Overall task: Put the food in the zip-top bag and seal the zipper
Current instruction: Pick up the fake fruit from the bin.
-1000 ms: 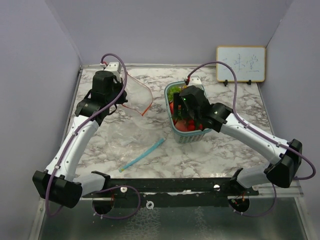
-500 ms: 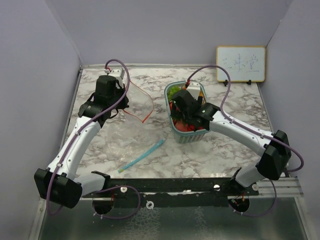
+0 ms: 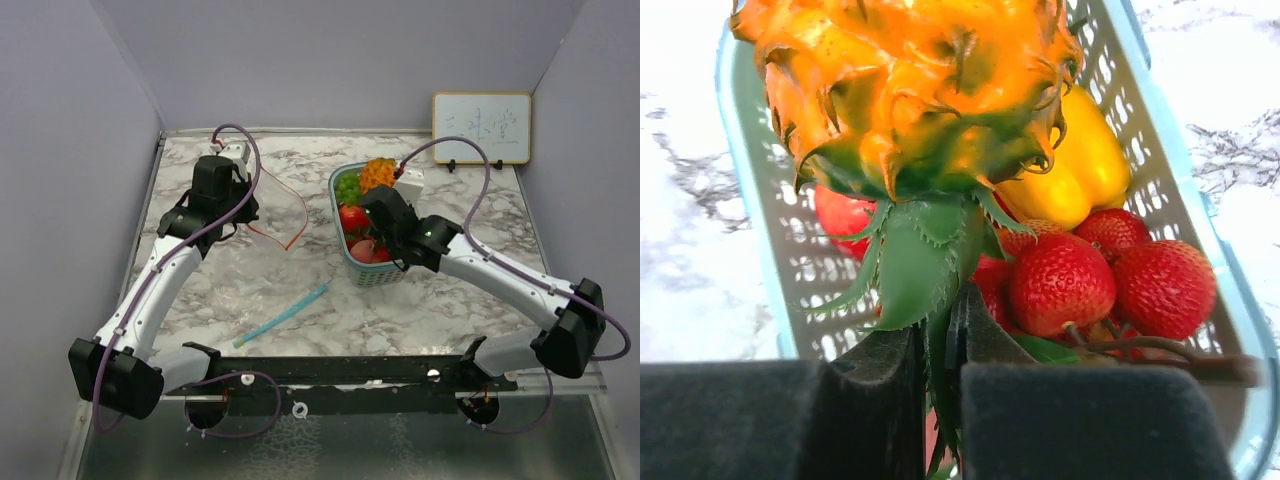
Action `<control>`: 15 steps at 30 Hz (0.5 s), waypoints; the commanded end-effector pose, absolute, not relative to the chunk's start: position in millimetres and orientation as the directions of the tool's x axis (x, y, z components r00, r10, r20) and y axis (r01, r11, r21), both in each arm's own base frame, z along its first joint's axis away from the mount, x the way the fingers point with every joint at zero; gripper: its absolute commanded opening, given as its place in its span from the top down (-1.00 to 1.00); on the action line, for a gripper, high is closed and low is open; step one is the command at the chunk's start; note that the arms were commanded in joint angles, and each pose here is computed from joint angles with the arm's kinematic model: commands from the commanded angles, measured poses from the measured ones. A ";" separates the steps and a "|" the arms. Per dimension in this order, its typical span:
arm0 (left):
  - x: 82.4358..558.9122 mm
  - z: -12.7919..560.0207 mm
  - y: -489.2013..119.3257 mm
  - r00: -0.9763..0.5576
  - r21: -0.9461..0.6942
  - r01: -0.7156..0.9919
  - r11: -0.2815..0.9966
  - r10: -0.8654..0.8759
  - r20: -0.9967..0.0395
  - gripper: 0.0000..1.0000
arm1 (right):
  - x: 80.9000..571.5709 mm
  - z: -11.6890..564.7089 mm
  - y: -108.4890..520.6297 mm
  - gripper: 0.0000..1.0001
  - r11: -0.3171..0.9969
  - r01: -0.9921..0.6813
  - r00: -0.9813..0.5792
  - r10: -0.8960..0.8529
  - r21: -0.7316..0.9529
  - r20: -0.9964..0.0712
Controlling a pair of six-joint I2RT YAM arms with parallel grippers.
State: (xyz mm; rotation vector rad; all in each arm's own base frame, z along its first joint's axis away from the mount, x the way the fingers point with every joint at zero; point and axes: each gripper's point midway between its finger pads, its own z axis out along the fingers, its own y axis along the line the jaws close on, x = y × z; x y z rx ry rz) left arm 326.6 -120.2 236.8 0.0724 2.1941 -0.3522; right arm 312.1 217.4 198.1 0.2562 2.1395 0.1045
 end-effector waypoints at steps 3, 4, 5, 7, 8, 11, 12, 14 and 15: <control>327.1 239.8 -118.4 -0.584 -0.215 0.190 0.958 -0.066 -0.809 1.00 | 303.7 261.8 219.1 0.98 0.970 -0.025 -0.448 0.205 0.242 -0.870; 327.5 238.2 -117.8 -0.586 -0.210 0.187 0.960 -0.063 -0.808 1.00 | 300.9 271.2 221.7 0.98 0.966 -0.067 -0.441 0.195 0.249 -0.876; 328.0 237.8 -117.4 -0.586 -0.208 0.185 0.961 -0.062 -0.808 1.00 | 297.9 281.0 225.6 0.98 0.960 -0.119 -0.432 0.181 0.255 -0.884; 329.6 237.1 -116.8 -0.588 -0.205 0.181 0.962 -0.061 -0.807 1.00 | 288.7 299.3 239.0 0.98 0.930 -0.252 -0.419 0.143 0.267 -0.896; 330.0 237.4 -117.3 -0.588 -0.206 0.182 0.961 -0.061 -0.807 1.00 | 283.1 306.7 247.5 0.98 0.907 -0.327 -0.413 0.116 0.266 -0.903; 332.1 238.9 -119.9 -0.588 -0.212 0.189 0.959 -0.063 -0.807 1.00 | 260.1 324.1 279.4 0.98 0.786 -0.553 -0.408 0.034 0.276 -0.913; 332.9 239.9 -120.5 -0.587 -0.213 0.190 0.958 -0.063 -0.807 1.00 | 251.0 329.1 290.4 0.98 0.733 -0.615 -0.411 0.017 0.292 -0.911; 334.3 243.2 -120.8 -0.581 -0.215 0.191 0.958 -0.066 -0.811 1.00 | 235.5 331.3 309.6 0.98 0.629 -0.709 -0.416 -0.006 0.320 -0.909; 335.0 244.7 -121.0 -0.577 -0.217 0.192 0.957 -0.068 -0.814 1.00 | 228.9 330.6 317.9 0.98 0.580 -0.743 -0.419 -0.013 0.335 -0.908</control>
